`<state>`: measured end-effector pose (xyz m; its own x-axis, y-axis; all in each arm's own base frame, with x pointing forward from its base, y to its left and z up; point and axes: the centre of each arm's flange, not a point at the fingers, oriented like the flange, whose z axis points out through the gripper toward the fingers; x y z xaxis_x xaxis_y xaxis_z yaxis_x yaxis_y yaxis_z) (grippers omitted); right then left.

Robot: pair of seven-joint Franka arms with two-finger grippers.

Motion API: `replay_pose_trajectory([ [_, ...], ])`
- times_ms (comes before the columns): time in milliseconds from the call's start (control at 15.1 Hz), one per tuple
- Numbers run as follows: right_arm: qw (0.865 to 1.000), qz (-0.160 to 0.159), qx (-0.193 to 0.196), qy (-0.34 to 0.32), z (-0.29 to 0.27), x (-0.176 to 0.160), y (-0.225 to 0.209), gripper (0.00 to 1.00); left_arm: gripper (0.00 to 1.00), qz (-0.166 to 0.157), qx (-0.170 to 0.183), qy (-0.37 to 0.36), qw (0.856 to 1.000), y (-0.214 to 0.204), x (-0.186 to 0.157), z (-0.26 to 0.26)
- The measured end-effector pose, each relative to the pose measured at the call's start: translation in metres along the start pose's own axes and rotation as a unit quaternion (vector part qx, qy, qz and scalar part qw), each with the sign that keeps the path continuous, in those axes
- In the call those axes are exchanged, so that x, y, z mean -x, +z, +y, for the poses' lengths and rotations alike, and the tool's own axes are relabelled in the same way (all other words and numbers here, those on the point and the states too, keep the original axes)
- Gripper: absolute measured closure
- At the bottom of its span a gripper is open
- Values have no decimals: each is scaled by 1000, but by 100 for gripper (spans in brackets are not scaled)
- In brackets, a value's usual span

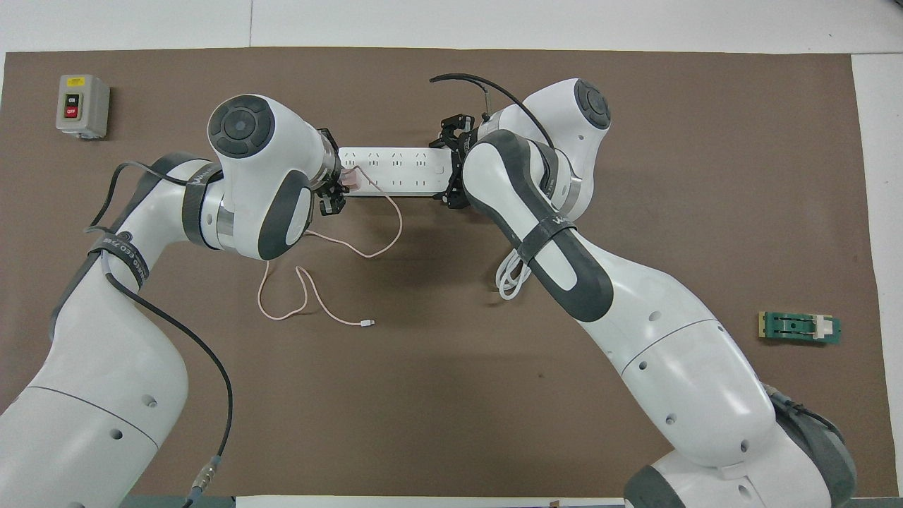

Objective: Unplug charger and place it aside
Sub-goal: 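Hold the power strip end down with the right gripper, then pull the pink charger out of the strip with the left gripper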

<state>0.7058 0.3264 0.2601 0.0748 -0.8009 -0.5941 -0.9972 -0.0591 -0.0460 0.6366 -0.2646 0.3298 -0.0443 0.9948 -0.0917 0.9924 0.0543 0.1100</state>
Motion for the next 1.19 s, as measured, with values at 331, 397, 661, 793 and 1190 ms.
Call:
replay_pose_trajectory([
  [331, 1000, 1, -5, 4, 0, -2, 1, 7, 97, 0, 0, 1, 1000, 0, 0, 0],
  [397, 1000, 1, -5, 4, 0, -2, 1, 7, 97, 0, 0, 1, 1000, 0, 0, 0],
  [661, 1000, 1, -6, 4, 0, -2, 1, 7, 97, 0, 0, 1, 1000, 0, 0, 0],
  [793, 1000, 1, -6, 4, 0, -2, 1, 7, 97, 0, 0, 2, 1000, -1, 0, 0],
  [1190, 1000, 2, -9, 5, 2, -2, 1, 7, 97, 4, -8, 0, 1000, -37, -1, 14],
])
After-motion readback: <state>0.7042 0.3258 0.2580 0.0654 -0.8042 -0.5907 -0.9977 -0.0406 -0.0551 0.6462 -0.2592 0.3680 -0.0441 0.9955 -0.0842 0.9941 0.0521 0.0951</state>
